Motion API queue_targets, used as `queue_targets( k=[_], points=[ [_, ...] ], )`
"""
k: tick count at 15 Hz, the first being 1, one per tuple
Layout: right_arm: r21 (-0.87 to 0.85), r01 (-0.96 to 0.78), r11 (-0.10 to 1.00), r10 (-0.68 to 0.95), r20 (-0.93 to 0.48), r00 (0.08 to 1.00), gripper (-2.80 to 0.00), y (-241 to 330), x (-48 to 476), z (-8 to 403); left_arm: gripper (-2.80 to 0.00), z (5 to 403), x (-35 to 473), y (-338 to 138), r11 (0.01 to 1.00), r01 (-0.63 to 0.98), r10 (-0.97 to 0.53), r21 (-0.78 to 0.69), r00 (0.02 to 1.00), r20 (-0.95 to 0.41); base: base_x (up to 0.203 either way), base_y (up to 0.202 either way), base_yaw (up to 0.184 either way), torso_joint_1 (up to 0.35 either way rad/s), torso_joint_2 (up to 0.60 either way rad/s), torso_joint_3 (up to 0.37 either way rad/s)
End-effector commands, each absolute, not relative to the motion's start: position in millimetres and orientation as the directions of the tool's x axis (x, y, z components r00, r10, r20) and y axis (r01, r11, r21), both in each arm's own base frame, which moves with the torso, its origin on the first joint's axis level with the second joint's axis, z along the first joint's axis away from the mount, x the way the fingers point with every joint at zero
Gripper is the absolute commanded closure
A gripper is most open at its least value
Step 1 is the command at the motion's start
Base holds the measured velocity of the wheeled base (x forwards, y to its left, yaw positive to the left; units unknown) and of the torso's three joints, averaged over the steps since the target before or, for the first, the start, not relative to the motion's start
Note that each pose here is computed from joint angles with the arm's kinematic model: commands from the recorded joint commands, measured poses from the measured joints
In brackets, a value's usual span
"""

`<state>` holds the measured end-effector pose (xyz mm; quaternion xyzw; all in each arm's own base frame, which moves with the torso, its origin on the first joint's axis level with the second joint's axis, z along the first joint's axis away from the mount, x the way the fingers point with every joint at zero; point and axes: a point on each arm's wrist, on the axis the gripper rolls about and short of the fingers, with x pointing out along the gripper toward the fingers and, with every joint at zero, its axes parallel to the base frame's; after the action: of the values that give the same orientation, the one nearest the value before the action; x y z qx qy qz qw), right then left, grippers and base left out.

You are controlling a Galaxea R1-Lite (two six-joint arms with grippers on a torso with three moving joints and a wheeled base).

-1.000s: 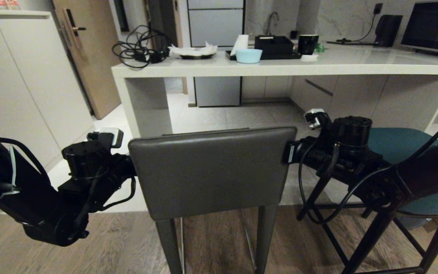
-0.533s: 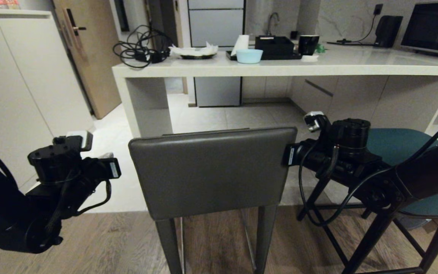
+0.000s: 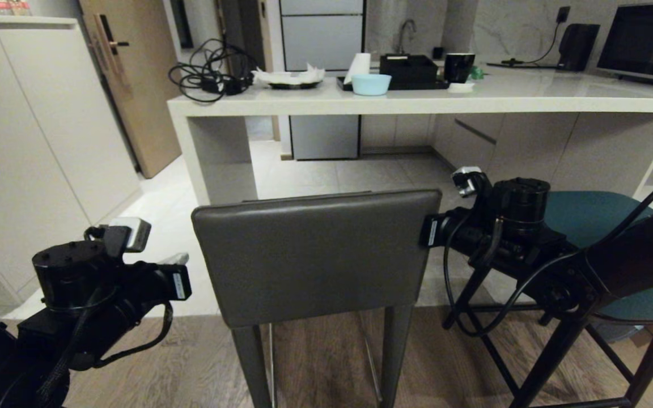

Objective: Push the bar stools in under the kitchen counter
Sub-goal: Push the gray chair back under the dining table

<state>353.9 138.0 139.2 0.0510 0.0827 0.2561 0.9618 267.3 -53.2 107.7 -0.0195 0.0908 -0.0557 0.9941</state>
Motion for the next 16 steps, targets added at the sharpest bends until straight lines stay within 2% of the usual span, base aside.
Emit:
queue_targets(
  k=[1, 8, 16],
  points=[
    [0.138, -0.494, 0.858, 0.510, -0.125, 0.851, 0.00, 141, 354, 140, 0.00, 97, 288, -69, 0.996, 0.079, -0.084, -0.037, 0.980, -0.179, 0.000, 0.000, 0.000, 0.000, 0.00, 0.000],
    [0.138, -0.493, 0.859, 0.510, -0.130, 0.850, 0.00, 142, 356, 138, 0.00, 70, 340, -74, 0.999, 0.027, -0.030, -0.028, 0.991, -0.127, 0.000, 0.000, 0.000, 0.000, 0.00, 0.000],
    [0.142, -0.487, 0.862, 0.505, -0.143, 0.851, 0.00, 141, 358, 132, 0.00, 79, 338, -74, 0.999, 0.034, -0.037, -0.033, 0.994, -0.104, 0.000, 0.000, 0.000, 0.000, 0.00, 0.000]
  ],
)
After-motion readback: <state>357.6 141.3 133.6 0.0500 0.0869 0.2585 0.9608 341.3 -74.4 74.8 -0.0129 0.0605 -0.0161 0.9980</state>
